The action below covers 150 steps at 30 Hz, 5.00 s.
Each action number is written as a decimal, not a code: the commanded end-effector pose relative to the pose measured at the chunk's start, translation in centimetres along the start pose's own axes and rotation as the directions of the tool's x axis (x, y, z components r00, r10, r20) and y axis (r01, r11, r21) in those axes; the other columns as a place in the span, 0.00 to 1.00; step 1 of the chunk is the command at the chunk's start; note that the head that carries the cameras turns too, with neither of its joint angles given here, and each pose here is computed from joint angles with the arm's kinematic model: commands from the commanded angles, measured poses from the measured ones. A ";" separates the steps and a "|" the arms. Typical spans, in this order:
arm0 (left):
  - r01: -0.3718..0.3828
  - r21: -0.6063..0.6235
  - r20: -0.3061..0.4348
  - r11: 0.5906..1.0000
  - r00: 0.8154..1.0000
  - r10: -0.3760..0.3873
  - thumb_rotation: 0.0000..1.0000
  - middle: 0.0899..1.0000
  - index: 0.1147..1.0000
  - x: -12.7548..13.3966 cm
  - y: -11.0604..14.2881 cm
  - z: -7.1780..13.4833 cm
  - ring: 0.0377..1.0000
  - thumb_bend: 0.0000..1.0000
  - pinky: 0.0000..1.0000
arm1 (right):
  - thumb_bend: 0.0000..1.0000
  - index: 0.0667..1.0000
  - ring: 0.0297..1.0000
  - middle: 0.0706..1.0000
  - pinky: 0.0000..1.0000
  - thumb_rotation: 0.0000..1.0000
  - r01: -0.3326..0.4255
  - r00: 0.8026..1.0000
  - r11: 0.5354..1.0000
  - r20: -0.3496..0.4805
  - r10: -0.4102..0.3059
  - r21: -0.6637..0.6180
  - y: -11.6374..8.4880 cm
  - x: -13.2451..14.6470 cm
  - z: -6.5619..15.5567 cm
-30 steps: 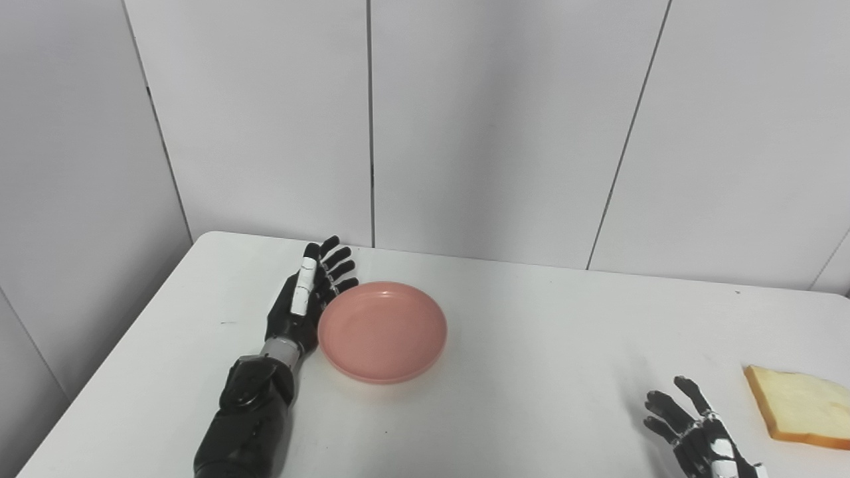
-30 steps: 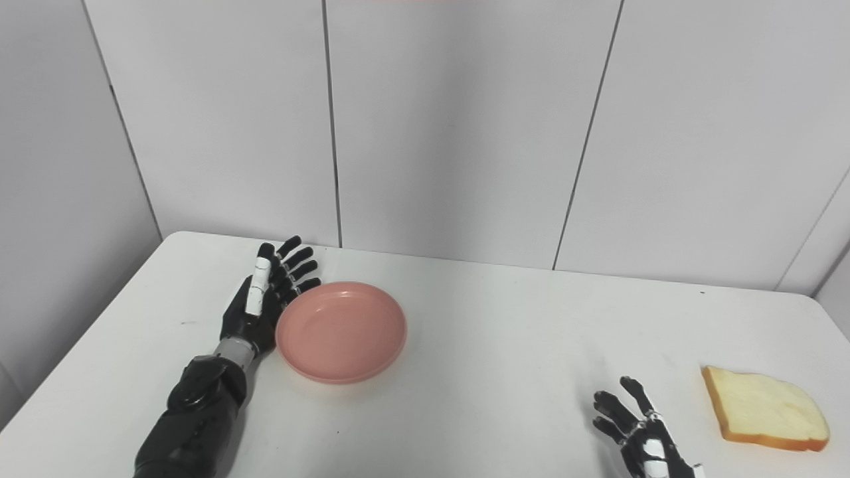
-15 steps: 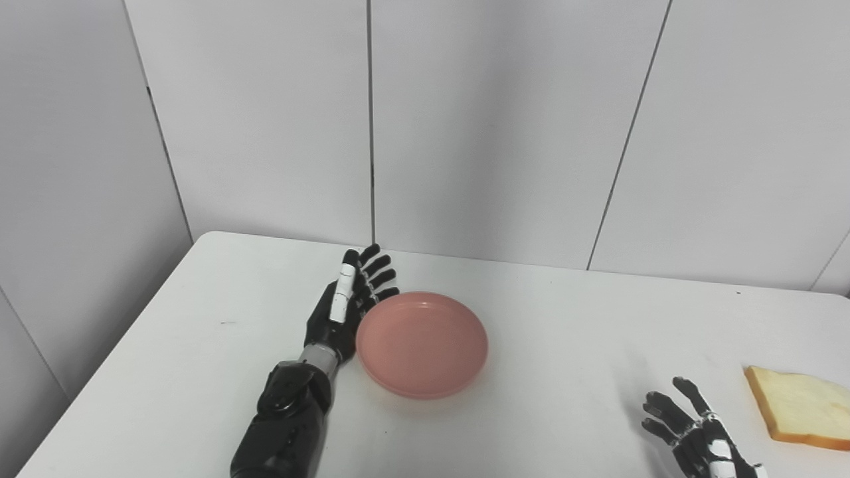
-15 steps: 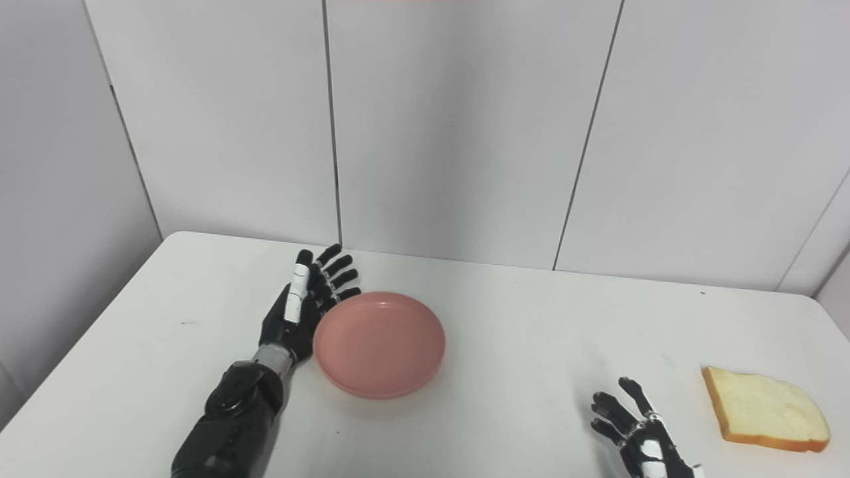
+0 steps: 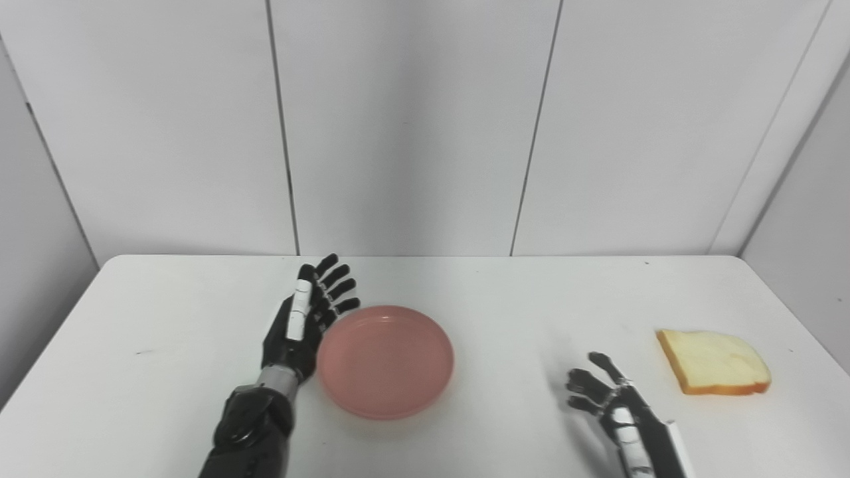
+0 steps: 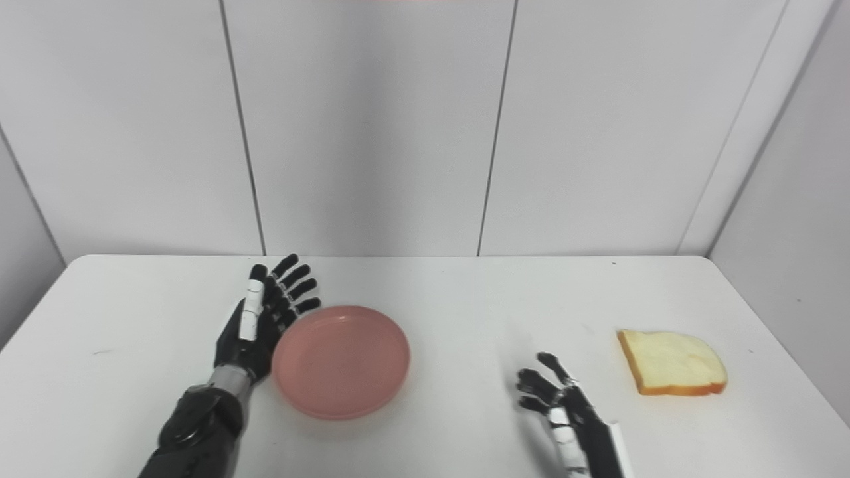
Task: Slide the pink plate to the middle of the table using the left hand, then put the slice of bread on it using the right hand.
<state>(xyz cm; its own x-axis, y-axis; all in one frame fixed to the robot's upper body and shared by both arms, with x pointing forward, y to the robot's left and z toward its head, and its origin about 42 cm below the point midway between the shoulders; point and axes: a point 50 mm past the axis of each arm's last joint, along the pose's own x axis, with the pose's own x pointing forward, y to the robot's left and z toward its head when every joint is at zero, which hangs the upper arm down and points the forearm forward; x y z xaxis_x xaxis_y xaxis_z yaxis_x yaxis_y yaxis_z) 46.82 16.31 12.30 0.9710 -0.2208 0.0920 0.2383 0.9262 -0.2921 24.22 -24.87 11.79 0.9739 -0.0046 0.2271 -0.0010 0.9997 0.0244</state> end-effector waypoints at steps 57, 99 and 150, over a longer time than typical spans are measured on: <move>0.029 -0.021 -0.043 0.999 0.999 -0.030 0.84 0.89 0.88 -2.2 1.1 -0.5 0.89 0.95 0.80 | 1.00 0.86 0.92 0.90 0.84 0.60 -0.144 0.982 0.225 -0.112 0.151 -0.964 -21.6 12.9 17.7; 0.037 -0.016 -0.067 0.999 0.997 -0.038 0.85 0.89 0.86 -2.7 0.2 -0.9 0.88 0.95 0.80 | 1.00 0.97 1.00 1.00 1.00 0.27 -0.701 0.709 -0.182 -0.702 -0.069 -0.690 -22.1 22.6 20.1; 0.046 -0.002 -0.076 0.999 0.996 -0.046 0.84 0.88 0.82 -3.0 0.1 -0.6 0.86 0.94 0.76 | 1.00 0.96 1.00 1.00 1.00 0.36 -0.695 0.719 -0.070 -0.693 -0.051 -0.716 -23.9 22.2 12.2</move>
<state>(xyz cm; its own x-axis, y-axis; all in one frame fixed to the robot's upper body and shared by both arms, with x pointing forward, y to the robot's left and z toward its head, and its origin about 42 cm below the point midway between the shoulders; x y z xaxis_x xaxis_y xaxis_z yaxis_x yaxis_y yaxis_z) 44.39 16.85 12.56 0.9560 -0.2805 0.0856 0.2933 0.9116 -0.2882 42.58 -49.49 26.87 0.8433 -0.0585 -0.5343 -0.5360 -0.0167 -0.8441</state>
